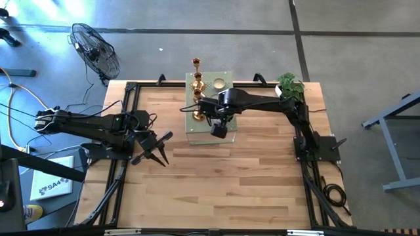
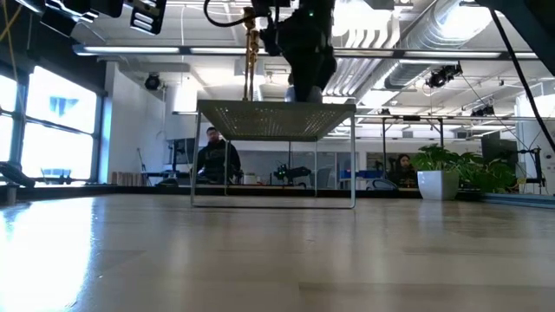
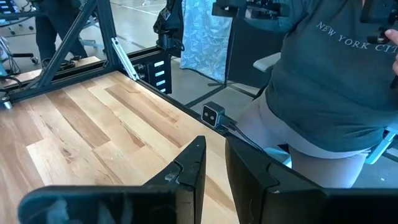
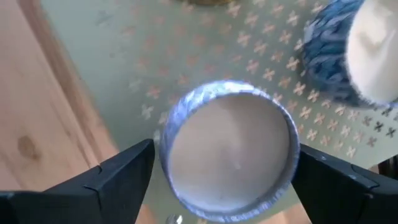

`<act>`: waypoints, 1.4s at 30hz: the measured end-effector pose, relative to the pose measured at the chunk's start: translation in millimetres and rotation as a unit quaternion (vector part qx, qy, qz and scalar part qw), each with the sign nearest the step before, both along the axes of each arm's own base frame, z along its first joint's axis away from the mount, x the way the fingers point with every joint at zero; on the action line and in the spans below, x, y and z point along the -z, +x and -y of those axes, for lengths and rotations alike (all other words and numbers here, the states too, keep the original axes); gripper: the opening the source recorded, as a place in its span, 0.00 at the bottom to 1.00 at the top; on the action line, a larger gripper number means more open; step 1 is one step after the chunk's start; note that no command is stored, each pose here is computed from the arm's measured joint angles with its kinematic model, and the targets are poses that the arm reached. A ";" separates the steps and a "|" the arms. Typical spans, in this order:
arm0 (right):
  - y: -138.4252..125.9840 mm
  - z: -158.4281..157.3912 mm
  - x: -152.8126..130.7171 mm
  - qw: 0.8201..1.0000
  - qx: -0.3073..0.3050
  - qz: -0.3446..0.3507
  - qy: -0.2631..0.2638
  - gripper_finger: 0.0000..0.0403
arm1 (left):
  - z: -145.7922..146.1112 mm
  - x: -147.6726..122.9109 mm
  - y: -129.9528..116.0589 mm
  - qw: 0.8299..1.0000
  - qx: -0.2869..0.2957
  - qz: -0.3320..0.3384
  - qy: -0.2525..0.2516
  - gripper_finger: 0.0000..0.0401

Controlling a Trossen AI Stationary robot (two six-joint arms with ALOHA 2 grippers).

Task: Pick & Place candle stick holders
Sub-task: Put the blue scented candle on the shelf aligned with the blue scented candles, then return to Home Position

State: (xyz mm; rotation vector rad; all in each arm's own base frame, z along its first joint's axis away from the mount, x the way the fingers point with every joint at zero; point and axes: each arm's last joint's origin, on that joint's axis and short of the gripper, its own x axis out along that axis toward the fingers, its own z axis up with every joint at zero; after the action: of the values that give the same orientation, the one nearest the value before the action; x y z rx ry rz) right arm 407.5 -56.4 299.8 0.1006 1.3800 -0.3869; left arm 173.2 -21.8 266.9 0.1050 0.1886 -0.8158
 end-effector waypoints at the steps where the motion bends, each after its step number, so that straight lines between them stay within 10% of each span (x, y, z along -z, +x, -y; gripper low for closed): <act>1: -1.2 -0.5 -1.5 1.000 0.000 -0.004 0.002 0.86 | 0.0 -0.1 0.0 1.000 0.000 0.000 0.000 0.15; 15: -11.7 -28.8 -59.1 0.997 -0.008 0.037 -0.073 0.87 | -0.8 0.1 0.7 1.000 -0.018 -0.002 0.003 0.15; 23: -46.5 -50.8 -95.7 0.992 -0.009 0.120 -0.026 0.87 | -4.1 -1.8 4.0 0.996 -0.088 0.014 0.024 0.15; 42: -51.7 -121.0 -41.8 0.979 -0.122 0.157 0.051 0.71 | -7.1 -19.3 8.8 0.984 -0.154 0.094 0.004 0.15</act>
State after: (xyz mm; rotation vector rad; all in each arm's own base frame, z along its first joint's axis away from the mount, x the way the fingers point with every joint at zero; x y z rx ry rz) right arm 355.7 64.6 341.6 0.0711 1.0833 -0.0891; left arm 182.1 -14.7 286.2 0.1560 0.0283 -0.4926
